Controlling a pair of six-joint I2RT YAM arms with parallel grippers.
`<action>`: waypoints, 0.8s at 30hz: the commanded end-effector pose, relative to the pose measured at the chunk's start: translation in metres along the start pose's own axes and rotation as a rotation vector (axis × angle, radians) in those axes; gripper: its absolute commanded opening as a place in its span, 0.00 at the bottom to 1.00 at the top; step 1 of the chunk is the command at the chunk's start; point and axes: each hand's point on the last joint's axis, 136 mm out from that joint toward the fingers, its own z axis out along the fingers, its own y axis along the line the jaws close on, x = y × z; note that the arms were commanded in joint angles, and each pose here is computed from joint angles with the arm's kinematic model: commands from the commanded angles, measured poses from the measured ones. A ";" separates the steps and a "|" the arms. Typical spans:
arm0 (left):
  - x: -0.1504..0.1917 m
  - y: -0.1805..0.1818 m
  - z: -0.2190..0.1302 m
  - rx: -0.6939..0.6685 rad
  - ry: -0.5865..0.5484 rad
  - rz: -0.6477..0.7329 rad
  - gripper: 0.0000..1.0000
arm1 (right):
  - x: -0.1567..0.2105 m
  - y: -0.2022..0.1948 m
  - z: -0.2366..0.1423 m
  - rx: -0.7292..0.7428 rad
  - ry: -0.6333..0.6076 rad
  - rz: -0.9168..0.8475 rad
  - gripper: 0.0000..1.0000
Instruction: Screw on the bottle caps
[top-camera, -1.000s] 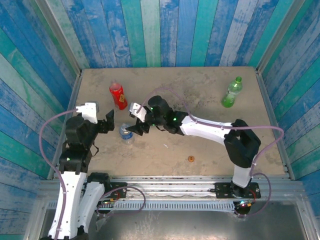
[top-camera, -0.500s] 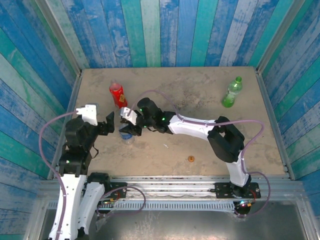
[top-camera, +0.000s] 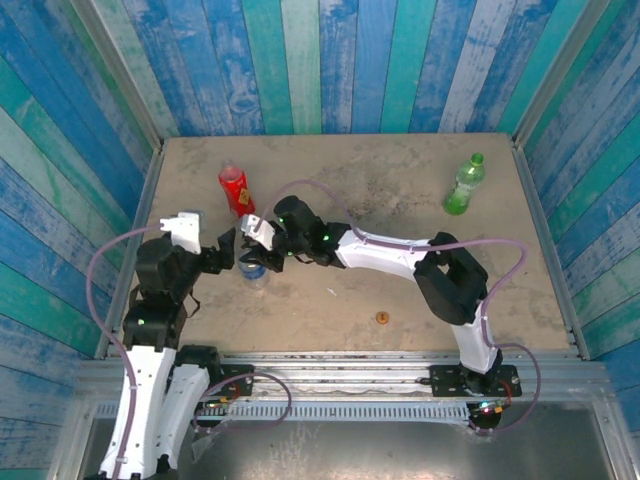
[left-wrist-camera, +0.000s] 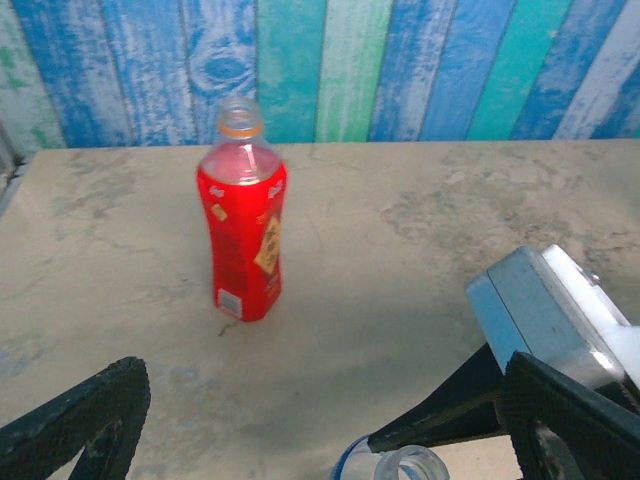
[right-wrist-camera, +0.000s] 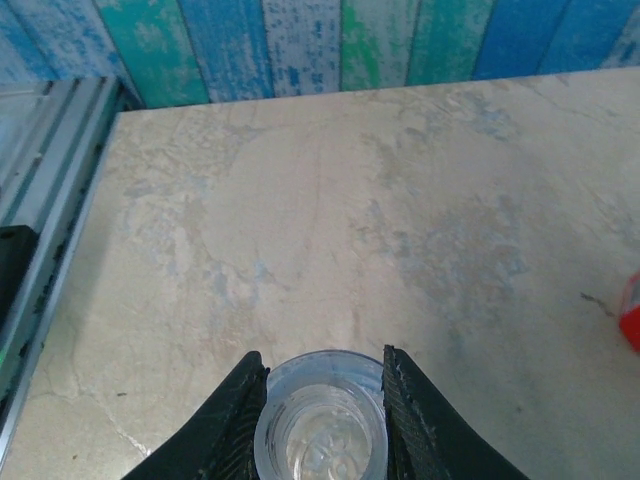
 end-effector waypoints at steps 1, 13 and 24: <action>-0.014 -0.023 0.001 0.136 -0.097 -0.020 0.94 | -0.008 -0.007 -0.026 0.106 0.006 0.018 0.28; -0.007 -0.083 0.026 0.289 -0.134 -0.032 0.94 | 0.047 -0.041 -0.129 0.461 0.050 0.197 0.26; 0.036 -0.163 0.055 0.396 -0.209 0.073 0.94 | 0.102 -0.054 -0.210 0.633 0.064 0.313 0.28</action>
